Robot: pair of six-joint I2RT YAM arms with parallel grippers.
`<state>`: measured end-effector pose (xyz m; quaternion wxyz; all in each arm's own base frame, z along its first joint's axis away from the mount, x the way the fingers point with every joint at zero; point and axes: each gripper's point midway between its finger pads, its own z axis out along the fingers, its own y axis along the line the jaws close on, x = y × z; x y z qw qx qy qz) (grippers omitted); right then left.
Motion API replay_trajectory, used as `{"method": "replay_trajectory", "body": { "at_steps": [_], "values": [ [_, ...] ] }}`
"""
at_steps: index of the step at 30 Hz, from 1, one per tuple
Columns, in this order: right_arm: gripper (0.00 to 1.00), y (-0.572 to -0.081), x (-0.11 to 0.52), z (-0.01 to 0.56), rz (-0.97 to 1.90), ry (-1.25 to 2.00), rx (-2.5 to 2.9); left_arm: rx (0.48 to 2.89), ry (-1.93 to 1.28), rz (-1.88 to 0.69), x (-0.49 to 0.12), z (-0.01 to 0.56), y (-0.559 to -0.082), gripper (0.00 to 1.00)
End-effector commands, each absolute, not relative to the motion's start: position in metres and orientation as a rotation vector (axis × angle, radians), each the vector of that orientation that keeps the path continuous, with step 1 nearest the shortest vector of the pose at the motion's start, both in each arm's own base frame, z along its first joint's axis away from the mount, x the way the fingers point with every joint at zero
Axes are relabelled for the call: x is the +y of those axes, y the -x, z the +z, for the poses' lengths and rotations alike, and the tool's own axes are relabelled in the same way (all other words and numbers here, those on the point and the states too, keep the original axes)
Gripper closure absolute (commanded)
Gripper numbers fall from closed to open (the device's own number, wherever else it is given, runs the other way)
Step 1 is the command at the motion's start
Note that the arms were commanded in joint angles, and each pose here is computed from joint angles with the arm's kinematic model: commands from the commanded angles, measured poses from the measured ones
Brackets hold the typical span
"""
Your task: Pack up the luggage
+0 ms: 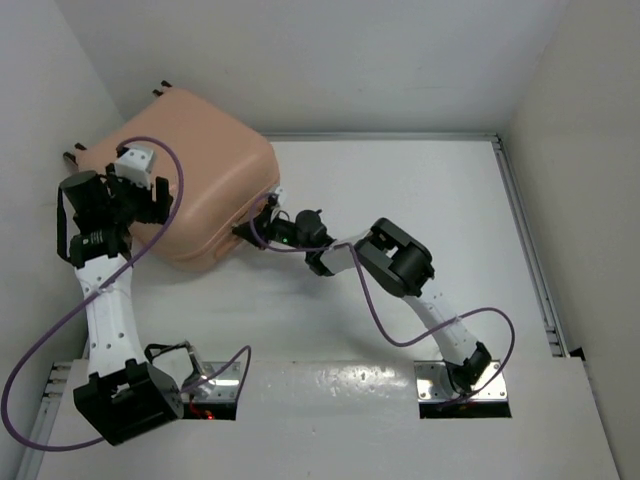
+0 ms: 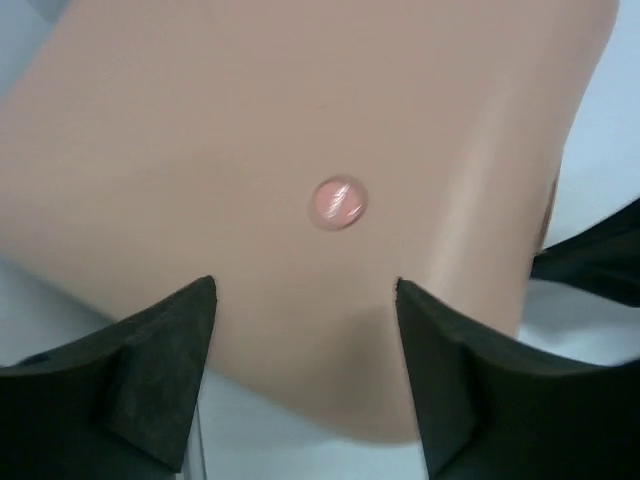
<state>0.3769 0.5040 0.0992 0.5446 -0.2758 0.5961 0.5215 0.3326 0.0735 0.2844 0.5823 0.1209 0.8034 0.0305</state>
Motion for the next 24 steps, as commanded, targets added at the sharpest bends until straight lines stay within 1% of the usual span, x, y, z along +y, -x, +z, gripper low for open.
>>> {"method": "replay_trajectory", "body": {
  "at_steps": [1, 2, 3, 4, 5, 6, 7, 9, 10, 12, 13, 14, 15, 16, 17, 18, 19, 20, 21, 23, 24],
  "values": [
    [1.0, -0.359, 0.509, 0.196, 1.331, 0.669, 1.094, 1.913, -0.508, -0.051, 0.035, 0.265, -0.309, 0.33],
    [1.0, -0.371, 0.511, 0.197, 1.316, 0.639, 1.102, 1.909, -0.577, -0.084, 0.024, 0.261, -0.302, 0.4],
    [1.0, -0.382, 0.512, 0.188, 1.294, 0.621, 1.154, 1.96, -0.635, -0.142, 0.012, 0.246, -0.289, 0.46],
    [1.0, -0.393, 0.513, 0.184, 1.273, 0.599, 1.166, 1.929, -0.764, -0.138, 0.003, 0.243, -0.282, 0.57],
    [1.0, -0.4, 0.515, 0.182, 1.259, 0.592, 1.185, 1.937, -0.835, -0.14, -0.001, 0.236, -0.276, 0.63],
    [1.0, -0.408, 0.515, 0.175, 1.233, 0.574, 1.214, 1.98, -0.902, -0.192, -0.009, 0.222, -0.259, 0.67],
    [1.0, -0.418, 0.512, 0.162, 1.204, 0.564, 1.24, 1.953, -1.018, -0.172, -0.011, 0.217, -0.254, 0.69],
    [1.0, -0.439, 0.506, 0.156, 1.153, 0.518, 1.281, 1.984, -1.102, -0.216, -0.019, 0.205, -0.237, 0.67],
    [1.0, -0.443, 0.503, 0.153, 1.136, 0.517, 1.287, 1.954, -1.173, -0.212, -0.023, 0.204, -0.234, 0.64],
    [1.0, -0.458, 0.485, 0.145, 1.084, 0.478, 1.312, 1.908, -1.239, -0.21, -0.032, 0.199, -0.232, 0.6],
    [1.0, -0.46, 0.481, 0.154, 1.075, 0.47, 1.303, 1.883, -1.257, -0.202, -0.035, 0.196, -0.234, 0.59],
    [1.0, -0.469, 0.462, 0.137, 1.04, 0.437, 1.353, 1.906, -1.267, -0.204, -0.039, 0.178, -0.229, 0.57],
    [1.0, -0.471, 0.456, 0.135, 1.03, 0.434, 1.358, 1.915, -1.253, -0.174, -0.035, 0.169, -0.233, 0.57],
    [1.0, -0.472, 0.451, 0.144, 1.023, 0.425, 1.346, 1.857, -1.288, -0.136, -0.042, 0.165, -0.246, 0.57],
    [1.0, -0.47, 0.446, 0.133, 1.016, 0.428, 1.372, 1.86, -1.284, -0.132, -0.045, 0.157, -0.249, 0.57],
    [1.0, -0.47, 0.444, 0.135, 1.014, 0.434, 1.364, 1.898, -1.272, -0.127, -0.046, 0.138, -0.249, 0.57],
    [1.0, -0.47, 0.442, 0.135, 1.009, 0.438, 1.359, 1.834, -1.264, -0.087, -0.056, 0.142, -0.267, 0.57],
    [1.0, -0.468, 0.443, 0.136, 1.015, 0.44, 1.356, 1.902, -1.151, -0.1, -0.057, 0.136, -0.274, 0.61],
    [1.0, -0.468, 0.444, 0.134, 1.022, 0.447, 1.357, 1.965, -1.077, -0.014, -0.045, 0.129, -0.285, 0.61],
    [1.0, -0.467, 0.447, 0.134, 1.028, 0.449, 1.35, 2.007, -1.0, 0.037, -0.036, 0.118, -0.309, 0.64],
    [1.0, -0.468, 0.449, 0.138, 1.037, 0.453, 1.338, 2.012, -0.935, 0.029, -0.037, 0.124, -0.319, 0.64]
  ]
}}
